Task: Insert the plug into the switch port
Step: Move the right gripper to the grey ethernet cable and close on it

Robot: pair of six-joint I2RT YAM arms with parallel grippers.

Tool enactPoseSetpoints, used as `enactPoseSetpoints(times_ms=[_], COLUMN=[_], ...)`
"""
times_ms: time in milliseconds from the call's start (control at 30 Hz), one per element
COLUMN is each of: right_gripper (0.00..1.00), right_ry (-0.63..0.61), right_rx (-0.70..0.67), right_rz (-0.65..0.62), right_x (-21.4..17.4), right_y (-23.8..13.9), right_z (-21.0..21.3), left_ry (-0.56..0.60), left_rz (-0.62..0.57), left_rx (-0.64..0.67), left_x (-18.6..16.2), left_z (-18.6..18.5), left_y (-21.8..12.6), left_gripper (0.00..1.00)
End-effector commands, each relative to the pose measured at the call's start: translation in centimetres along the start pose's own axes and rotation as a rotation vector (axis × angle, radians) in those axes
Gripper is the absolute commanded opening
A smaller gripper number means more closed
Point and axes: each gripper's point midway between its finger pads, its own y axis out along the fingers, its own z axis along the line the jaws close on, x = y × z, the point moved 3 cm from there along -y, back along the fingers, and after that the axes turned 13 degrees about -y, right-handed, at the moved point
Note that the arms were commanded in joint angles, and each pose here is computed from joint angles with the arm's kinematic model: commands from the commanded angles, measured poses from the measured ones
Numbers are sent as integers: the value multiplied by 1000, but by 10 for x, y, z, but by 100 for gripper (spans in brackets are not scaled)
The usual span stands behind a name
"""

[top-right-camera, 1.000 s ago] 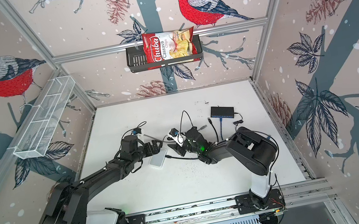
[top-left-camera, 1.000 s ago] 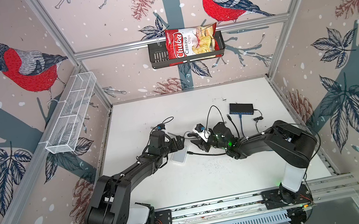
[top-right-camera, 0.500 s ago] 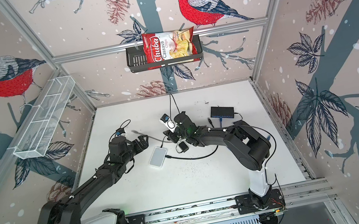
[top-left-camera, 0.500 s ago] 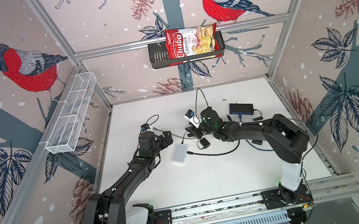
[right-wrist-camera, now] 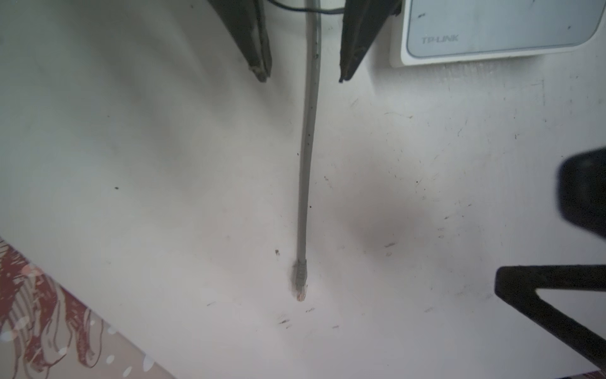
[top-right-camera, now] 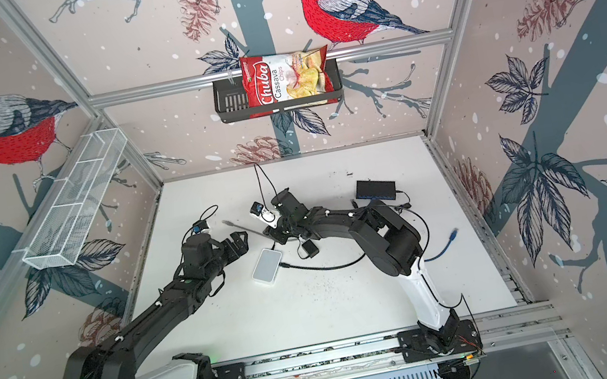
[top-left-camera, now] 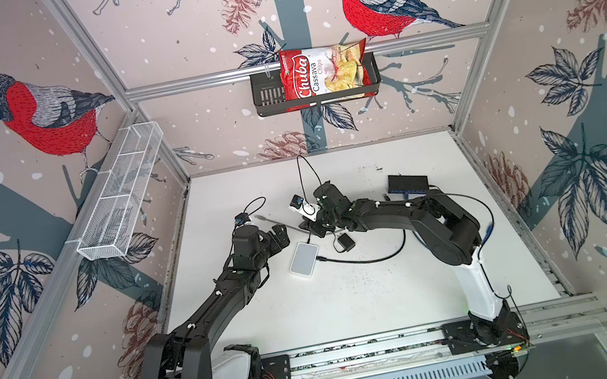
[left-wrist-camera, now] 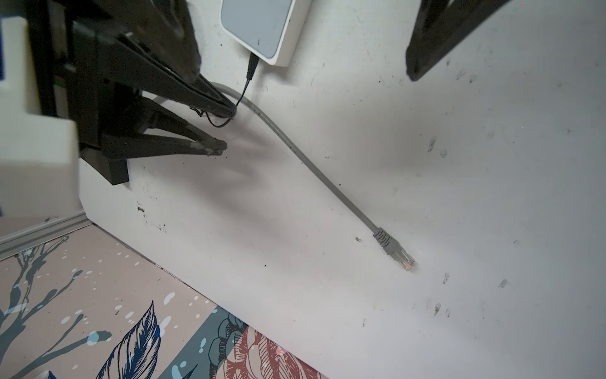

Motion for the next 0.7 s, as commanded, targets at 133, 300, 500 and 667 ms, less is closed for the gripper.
enactPoseSetpoints(times_ms=[133, 300, 500, 667], right_gripper=[37, 37, 32, 29], right_ry=[-32, -38, -55, -79], right_rx=[45, 33, 8, 9], right_rz=[43, 79, 122, 145], right_x=[-3, -10, -18, -22], right_y=[19, 29, 38, 44], right_z=[12, 12, 11, 14], left_ry=[0, 1, 1, 0], left_rz=[-9, -12, -11, -9], left_rx=[1, -1, 2, 4], left_x=[1, 1, 0, -1], left_z=[1, 2, 5, 6], left_y=[-3, -4, -3, -4], left_gripper=[97, 97, 97, 97])
